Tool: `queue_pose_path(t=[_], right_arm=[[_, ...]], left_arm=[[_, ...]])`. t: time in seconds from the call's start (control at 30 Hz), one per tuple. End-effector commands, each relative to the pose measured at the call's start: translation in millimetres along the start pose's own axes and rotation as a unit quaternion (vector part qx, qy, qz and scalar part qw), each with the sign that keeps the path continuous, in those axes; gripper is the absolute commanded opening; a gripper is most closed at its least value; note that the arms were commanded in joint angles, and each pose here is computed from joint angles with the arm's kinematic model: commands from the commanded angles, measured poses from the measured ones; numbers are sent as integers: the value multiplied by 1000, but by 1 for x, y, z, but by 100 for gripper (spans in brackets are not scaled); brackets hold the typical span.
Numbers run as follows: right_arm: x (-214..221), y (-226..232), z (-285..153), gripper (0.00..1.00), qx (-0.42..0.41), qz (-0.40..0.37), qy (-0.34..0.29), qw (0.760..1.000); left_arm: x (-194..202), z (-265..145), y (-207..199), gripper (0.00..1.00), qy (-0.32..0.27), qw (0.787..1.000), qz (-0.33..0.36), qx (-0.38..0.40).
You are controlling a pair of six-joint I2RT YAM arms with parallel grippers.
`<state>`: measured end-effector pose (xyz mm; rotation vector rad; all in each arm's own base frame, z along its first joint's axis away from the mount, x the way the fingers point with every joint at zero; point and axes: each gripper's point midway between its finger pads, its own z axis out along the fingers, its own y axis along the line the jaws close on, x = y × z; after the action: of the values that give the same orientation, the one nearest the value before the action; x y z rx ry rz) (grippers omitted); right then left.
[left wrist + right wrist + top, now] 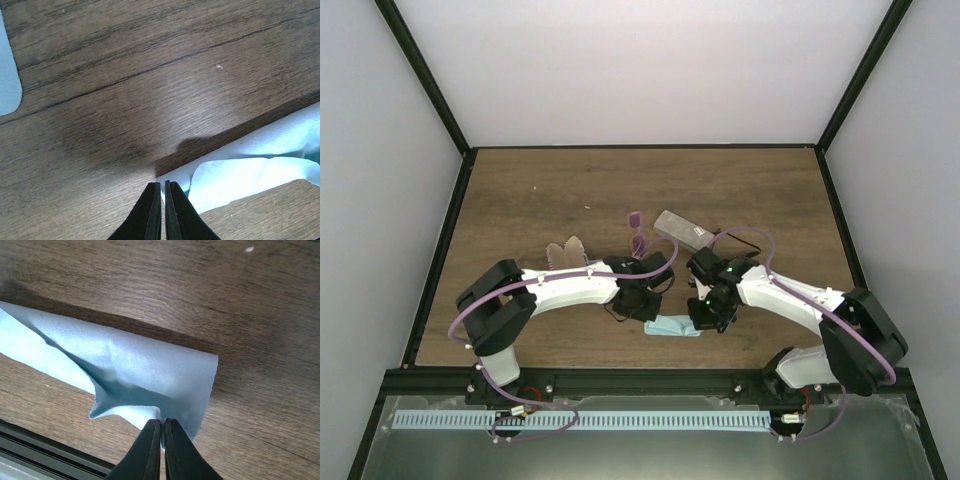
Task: Organize the sunglasses
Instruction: Fold the glasses cleaning cloth at the center of the board.
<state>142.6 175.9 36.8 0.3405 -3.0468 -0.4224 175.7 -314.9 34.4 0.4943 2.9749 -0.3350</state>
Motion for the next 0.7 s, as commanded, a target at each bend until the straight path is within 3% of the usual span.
queue_pose_path(t=[0.0,0.13,0.37,0.47,0.6,0.67], right_arm=[[4,2,3,6,-1,-4,8,1000],[4,-1,2,29,8,1,4,1000],[-20,-3,-24,39,41,9,-50,998],[-28,-1,-33,45,48,11,-68,996],[-28,0,-31,54,46,9,-64,997],[-27,0,-27,56,45,8,-58,997]], left_arm=[[-6,-10,-4,6,-15,1000,-4,2],[-7,-11,-2,8,-18,1000,-4,-1],[-14,-19,-3,9,-35,999,-5,-3],[-18,-24,-3,16,-41,999,-4,-2],[-21,-30,-5,37,-40,999,2,-1],[-24,-34,-9,53,-40,999,5,5]])
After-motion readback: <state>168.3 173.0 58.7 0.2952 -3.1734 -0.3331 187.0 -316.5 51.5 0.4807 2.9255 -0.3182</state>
